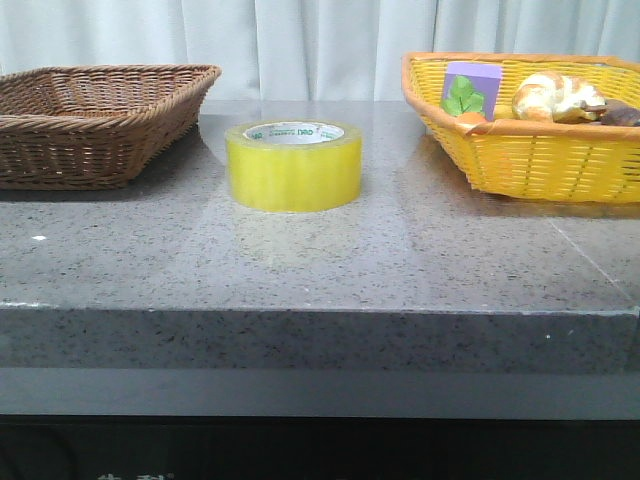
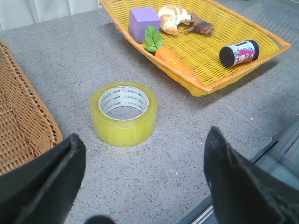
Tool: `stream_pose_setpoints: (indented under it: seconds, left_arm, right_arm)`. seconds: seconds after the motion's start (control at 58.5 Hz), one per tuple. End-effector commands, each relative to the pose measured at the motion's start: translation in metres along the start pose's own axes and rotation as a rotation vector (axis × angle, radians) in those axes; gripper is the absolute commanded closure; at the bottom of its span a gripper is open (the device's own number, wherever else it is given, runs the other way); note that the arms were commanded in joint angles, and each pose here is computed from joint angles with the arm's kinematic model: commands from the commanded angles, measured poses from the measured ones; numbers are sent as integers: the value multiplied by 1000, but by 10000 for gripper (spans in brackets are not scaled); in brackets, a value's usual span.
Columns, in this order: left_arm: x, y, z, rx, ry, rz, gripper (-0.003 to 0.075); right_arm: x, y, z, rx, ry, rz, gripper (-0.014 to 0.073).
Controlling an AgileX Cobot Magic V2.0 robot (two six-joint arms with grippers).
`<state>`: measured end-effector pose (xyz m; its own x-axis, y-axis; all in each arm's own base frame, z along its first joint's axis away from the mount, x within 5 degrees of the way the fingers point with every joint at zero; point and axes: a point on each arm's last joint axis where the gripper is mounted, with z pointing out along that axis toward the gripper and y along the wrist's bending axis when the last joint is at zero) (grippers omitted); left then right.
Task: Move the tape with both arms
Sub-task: 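Open the right gripper and withdraw it from the tape roll, then lower the left gripper onto the tape roll and grasp its rim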
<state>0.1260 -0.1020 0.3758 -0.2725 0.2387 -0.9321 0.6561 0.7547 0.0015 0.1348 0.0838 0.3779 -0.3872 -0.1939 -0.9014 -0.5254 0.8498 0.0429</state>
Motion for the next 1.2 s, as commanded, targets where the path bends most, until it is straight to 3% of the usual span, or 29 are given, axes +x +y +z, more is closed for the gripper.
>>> stream_pose_setpoints:
  seconds: [0.0,0.376,0.547,0.684,0.924,1.18]
  left_arm:
    - [-17,-1,-8,1,-110,-2,195]
    - [-21,-1,-7,-4,-110,7,193]
    - [-43,5,6,-46,-10,100,143]
    - [-59,11,32,-74,153,163,141]
    - [-80,15,97,-24,390,285,143]
    - [-88,9,163,111,478,296,143]
  right_arm:
    - [0,0,-20,0,-147,6,175]
    - [21,0,-43,-2,-191,4,175]
    - [21,0,-43,-2,-191,4,175]
    - [21,0,-43,-2,-191,4,175]
    - [21,0,-43,-2,-191,3,175]
    - [21,0,-43,-2,-191,3,175]
